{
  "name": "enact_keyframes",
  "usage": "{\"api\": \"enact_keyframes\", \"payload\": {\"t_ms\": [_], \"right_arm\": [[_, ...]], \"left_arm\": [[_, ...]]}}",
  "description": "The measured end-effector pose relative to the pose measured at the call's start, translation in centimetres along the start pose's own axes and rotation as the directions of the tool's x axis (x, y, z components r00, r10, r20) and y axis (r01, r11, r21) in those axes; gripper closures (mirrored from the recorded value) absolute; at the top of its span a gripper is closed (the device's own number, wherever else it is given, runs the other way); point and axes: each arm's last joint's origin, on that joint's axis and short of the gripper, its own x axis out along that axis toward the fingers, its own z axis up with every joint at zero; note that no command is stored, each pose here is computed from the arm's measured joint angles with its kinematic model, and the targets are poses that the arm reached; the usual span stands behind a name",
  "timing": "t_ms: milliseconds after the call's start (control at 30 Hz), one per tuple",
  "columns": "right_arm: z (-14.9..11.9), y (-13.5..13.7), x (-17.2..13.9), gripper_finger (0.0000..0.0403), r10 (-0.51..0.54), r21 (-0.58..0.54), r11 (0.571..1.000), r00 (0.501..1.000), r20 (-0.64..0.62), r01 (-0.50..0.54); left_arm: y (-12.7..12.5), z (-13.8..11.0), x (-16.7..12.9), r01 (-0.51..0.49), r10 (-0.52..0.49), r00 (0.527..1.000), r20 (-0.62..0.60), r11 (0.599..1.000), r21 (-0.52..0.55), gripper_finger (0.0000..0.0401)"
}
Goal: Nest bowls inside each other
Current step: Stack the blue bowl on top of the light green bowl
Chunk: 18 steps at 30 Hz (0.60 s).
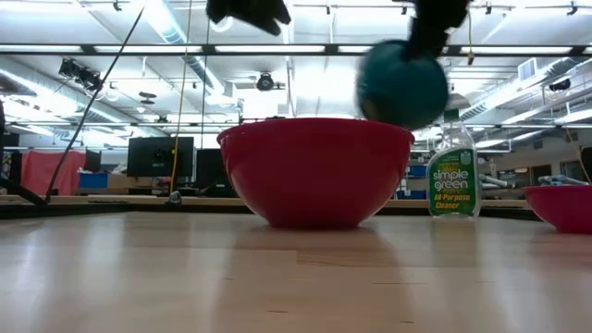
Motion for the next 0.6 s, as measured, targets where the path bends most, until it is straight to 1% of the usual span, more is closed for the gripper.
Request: {"api": "enact_keyframes", "payload": {"t_ms": [67, 133, 167, 200, 300, 400, 467, 533, 600], "right_arm": [[0.8, 0.9, 1.2, 0.0358, 0.025, -0.056, 0.998, 1.000, 0.017, -0.024], [1.5, 1.5, 2.6, 0.0359, 0.039, -0.097, 0.995, 0.999, 0.026, -0.037], [1.7, 1.8, 3.3, 0.0360, 0.042, -0.116, 0.993, 0.999, 0.021, -0.039], [1.9, 2.0, 4.1, 0.0360, 0.043, -0.131, 0.991, 0.999, 0.016, -0.041], [2.4, 2.4, 6.6, 0.0360, 0.044, -0.182, 0.982, 0.999, 0.002, -0.043], [2.5, 2.7, 8.9, 0.0360, 0.041, -0.247, 0.968, 0.999, -0.023, -0.045], [2.4, 2.8, 10.1, 0.0359, 0.037, -0.280, 0.959, 0.998, -0.044, -0.048], [2.3, 2.8, 11.0, 0.0353, 0.034, -0.292, 0.955, 0.997, -0.066, -0.052], [2.1, 2.9, 11.7, 0.0341, 0.063, -0.294, 0.952, 0.993, -0.097, -0.089]], "left_arm": [[0.8, -1.0, -0.1, 0.041, -0.039, 0.999, 0.037, 0.998, -0.054, 0.0246], [1.7, -2.5, -0.5, 0.057, -0.050, 0.997, 0.061, 0.992, -0.112, 0.0256], [2.1, -2.9, -0.9, 0.073, -0.059, 0.994, 0.093, 0.985, -0.154, 0.0261], [2.5, -3.3, -1.5, 0.094, -0.069, 0.989, 0.129, 0.975, -0.199, 0.0265], [4.0, -4.6, -2.9, 0.106, -0.054, 0.984, 0.171, 0.945, -0.311, 0.0274], [5.1, -6.0, -3.7, 0.084, -0.013, 0.984, 0.177, 0.912, -0.402, 0.0277], [5.6, -6.3, -4.1, 0.099, -0.004, 0.981, 0.196, 0.874, -0.475, 0.0278], [5.8, -6.7, -4.2, 0.097, 0.000, 0.983, 0.186, 0.853, -0.513, 0.0278], [5.8, -6.7, -4.2, 0.098, 0.001, 0.983, 0.186, 0.845, -0.526, 0.0278]]}}
